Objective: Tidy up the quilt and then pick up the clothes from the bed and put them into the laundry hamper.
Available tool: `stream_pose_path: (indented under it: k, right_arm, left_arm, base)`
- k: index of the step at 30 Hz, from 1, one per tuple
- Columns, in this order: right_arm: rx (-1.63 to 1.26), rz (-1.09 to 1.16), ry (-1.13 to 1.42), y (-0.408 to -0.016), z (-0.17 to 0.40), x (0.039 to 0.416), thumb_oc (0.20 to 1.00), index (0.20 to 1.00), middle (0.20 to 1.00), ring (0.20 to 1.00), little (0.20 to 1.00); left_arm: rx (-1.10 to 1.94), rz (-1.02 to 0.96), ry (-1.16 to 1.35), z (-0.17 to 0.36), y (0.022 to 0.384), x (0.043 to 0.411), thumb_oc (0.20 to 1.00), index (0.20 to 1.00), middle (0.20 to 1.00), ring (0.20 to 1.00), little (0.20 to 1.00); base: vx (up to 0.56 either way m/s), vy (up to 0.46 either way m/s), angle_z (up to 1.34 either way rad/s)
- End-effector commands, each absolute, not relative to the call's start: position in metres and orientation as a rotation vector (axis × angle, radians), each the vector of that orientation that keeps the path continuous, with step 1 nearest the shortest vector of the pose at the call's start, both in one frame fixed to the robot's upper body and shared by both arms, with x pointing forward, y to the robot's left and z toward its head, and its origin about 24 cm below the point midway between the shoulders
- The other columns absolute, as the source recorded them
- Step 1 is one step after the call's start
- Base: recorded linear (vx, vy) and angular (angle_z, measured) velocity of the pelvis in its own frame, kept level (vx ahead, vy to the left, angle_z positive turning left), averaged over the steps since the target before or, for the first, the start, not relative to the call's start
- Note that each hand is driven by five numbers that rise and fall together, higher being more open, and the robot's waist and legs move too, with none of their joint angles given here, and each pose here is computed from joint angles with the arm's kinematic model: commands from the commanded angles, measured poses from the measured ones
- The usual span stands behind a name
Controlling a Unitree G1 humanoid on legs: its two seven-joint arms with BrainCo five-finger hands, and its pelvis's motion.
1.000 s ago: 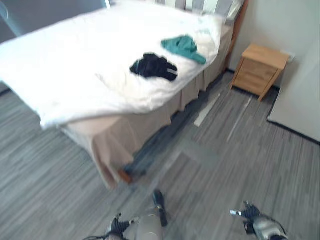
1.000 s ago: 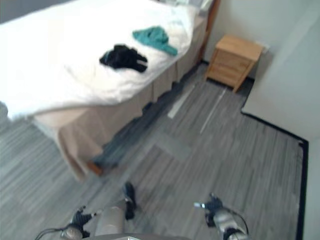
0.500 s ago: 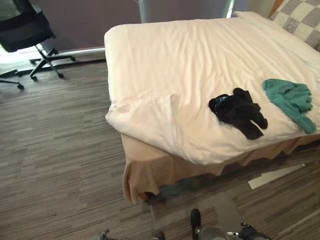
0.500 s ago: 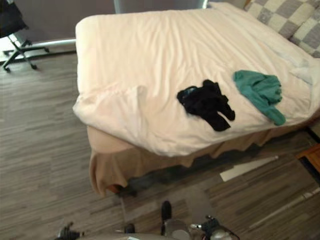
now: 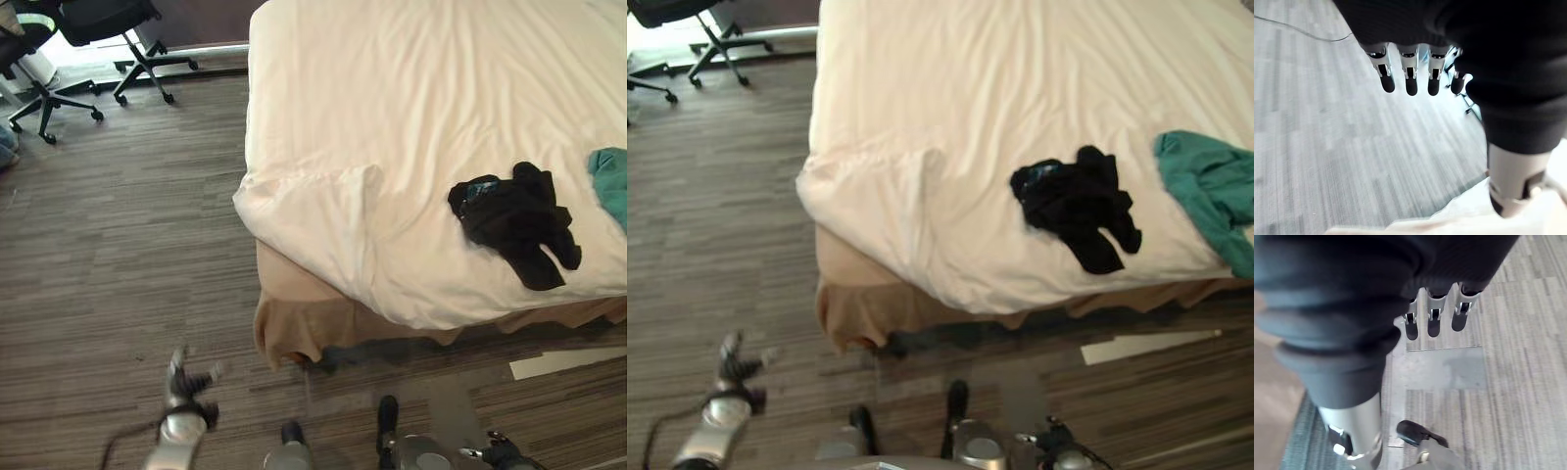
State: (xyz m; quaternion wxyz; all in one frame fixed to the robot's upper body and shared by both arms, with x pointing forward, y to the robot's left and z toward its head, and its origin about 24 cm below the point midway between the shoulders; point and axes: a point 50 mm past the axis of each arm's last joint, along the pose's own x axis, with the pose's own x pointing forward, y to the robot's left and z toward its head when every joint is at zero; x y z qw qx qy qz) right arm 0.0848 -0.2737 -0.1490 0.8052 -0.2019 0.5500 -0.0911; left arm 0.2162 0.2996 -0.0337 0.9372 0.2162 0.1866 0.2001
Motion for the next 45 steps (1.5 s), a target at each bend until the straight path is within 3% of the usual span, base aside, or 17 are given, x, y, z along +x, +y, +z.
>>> stream_pose_path:
  k: [1, 5, 9, 18, 19, 20, 25, 29, 30, 31, 32, 34, 36, 39, 40, 41, 45]
  right_arm:
    - [-0.415, -0.192, 1.215, -0.269, -0.154, 0.072, 1.000, 1.000, 1.000, 1.000, 1.000]
    - [-0.421, -0.182, 1.204, -0.269, -0.153, 0.076, 1.000, 1.000, 1.000, 1.000, 1.000]
    - [-0.379, -0.224, 1.104, -0.269, -0.145, 0.106, 1.000, 1.000, 1.000, 1.000, 1.000]
    - [-0.431, -0.205, 1.076, -0.272, -0.140, 0.123, 1.000, 1.000, 1.000, 1.000, 1.000]
    - [-0.444, -0.205, 1.078, -0.272, -0.140, 0.125, 1.000, 1.000, 1.000, 1.000, 1.000]
    - [-0.440, -0.241, 1.057, -0.277, -0.136, 0.133, 1.000, 1.000, 1.000, 1.000, 1.000]
    - [-0.343, -0.444, 0.892, -0.310, -0.111, 0.146, 1.000, 1.000, 1.000, 1.000, 1.000]
    - [-0.488, -0.496, 0.591, -0.349, -0.048, 0.180, 1.000, 1.000, 1.000, 1.000, 1.000]
    - [-0.616, -0.465, 0.407, -0.356, -0.006, 0.206, 1.000, 1.000, 1.000, 1.000, 1.000]
    - [-0.617, -0.464, 0.407, -0.355, -0.006, 0.207, 1.000, 1.000, 1.000, 1.000, 1.000]
    - [-0.687, -0.435, 0.289, -0.353, 0.022, 0.225, 1.000, 1.000, 1.000, 1.000, 1.000]
    - [-0.734, -0.382, 0.155, -0.341, 0.050, 0.246, 1.000, 1.000, 1.000, 1.000, 1.000]
    - [-0.806, -0.253, -0.061, -0.304, 0.091, 0.280, 1.000, 1.000, 1.000, 1.000, 1.000]
    - [-0.820, -0.179, -0.147, -0.280, 0.108, 0.300, 1.000, 1.000, 1.000, 1.000, 1.000]
    - [-0.828, -0.142, -0.178, -0.268, 0.116, 0.311, 0.366, 0.366, 0.366, 0.366, 0.366]
    - [-0.822, -0.102, -0.221, -0.253, 0.125, 0.322, 0.200, 0.200, 0.200, 0.200, 0.200]
    - [-0.823, -0.008, -0.320, -0.212, 0.154, 0.353, 0.200, 0.200, 0.200, 0.200, 0.200]
  left_arm:
    - [0.847, 0.351, -0.028, 0.065, 0.312, 0.274, 1.000, 1.000, 1.000, 1.000, 1.000]
    - [1.023, 0.287, -0.238, 0.116, 0.285, 0.309, 1.000, 1.000, 1.000, 1.000, 1.000]
    - [1.114, 0.230, -0.383, 0.165, 0.241, 0.358, 1.000, 1.000, 1.000, 1.000, 1.000]
    - [1.450, 0.125, -0.302, 0.188, 0.200, 0.407, 1.000, 1.000, 1.000, 1.000, 1.000]
    - [1.443, 0.098, -0.201, 0.170, 0.201, 0.409, 0.758, 0.758, 0.758, 0.758, 0.758]
    - [1.489, 0.060, -0.094, 0.146, 0.210, 0.406, 0.200, 0.200, 0.200, 0.200, 0.200]
    - [1.439, -0.017, 0.237, 0.060, 0.246, 0.370, 0.200, 0.200, 0.200, 0.200, 0.200]
    - [1.274, -0.016, 0.566, -0.029, 0.291, 0.285, 0.200, 0.200, 0.200, 0.200, 0.200]
    - [1.177, -0.025, 0.713, -0.067, 0.306, 0.227, 0.241, 0.241, 0.241, 0.241, 0.241]
    - [1.177, -0.024, 0.715, -0.067, 0.306, 0.227, 1.000, 1.000, 1.000, 1.000, 1.000]
    - [1.121, -0.066, 0.810, -0.090, 0.306, 0.187, 1.000, 1.000, 1.000, 1.000, 1.000]
    - [1.067, -0.088, 0.910, -0.110, 0.302, 0.152, 1.000, 1.000, 1.000, 1.000, 1.000]
    - [0.913, -0.068, 1.178, -0.144, 0.289, 0.077, 1.000, 1.000, 1.000, 1.000, 1.000]
    - [0.876, -0.088, 1.263, -0.152, 0.281, 0.053, 1.000, 1.000, 1.000, 1.000, 1.000]
    - [0.871, -0.101, 1.286, -0.154, 0.279, 0.046, 1.000, 1.000, 1.000, 1.000, 1.000]
    - [0.864, -0.113, 1.296, -0.156, 0.276, 0.042, 1.000, 1.000, 1.000, 1.000, 1.000]
    - [0.879, -0.126, 1.271, -0.156, 0.273, 0.050, 1.000, 1.000, 1.000, 1.000, 1.000]
  base:
    - [0.01, 0.089, 0.09]
    - [-0.05, 0.065, -0.09]
    - [-0.11, 0.127, -0.50]
    - [-0.05, 0.047, -0.34]
    - [-0.06, 0.002, 0.01]
    - [-0.04, 0.011, 0.01]
    - [0.06, 0.012, -0.10]
    - [0.13, 0.025, -0.09]
    - [0.07, 0.021, 0.16]
    - [0.08, 0.033, 0.27]
    - [0.02, 0.015, 0.39]
    - [0.04, 0.029, 0.31]
    - [0.02, 0.021, 0.30]
    - [0.00, -0.008, 0.36]
    - [-0.02, -0.011, 0.35]
    - [-0.04, -0.011, 0.41]
    - [-0.10, -0.011, 0.21]
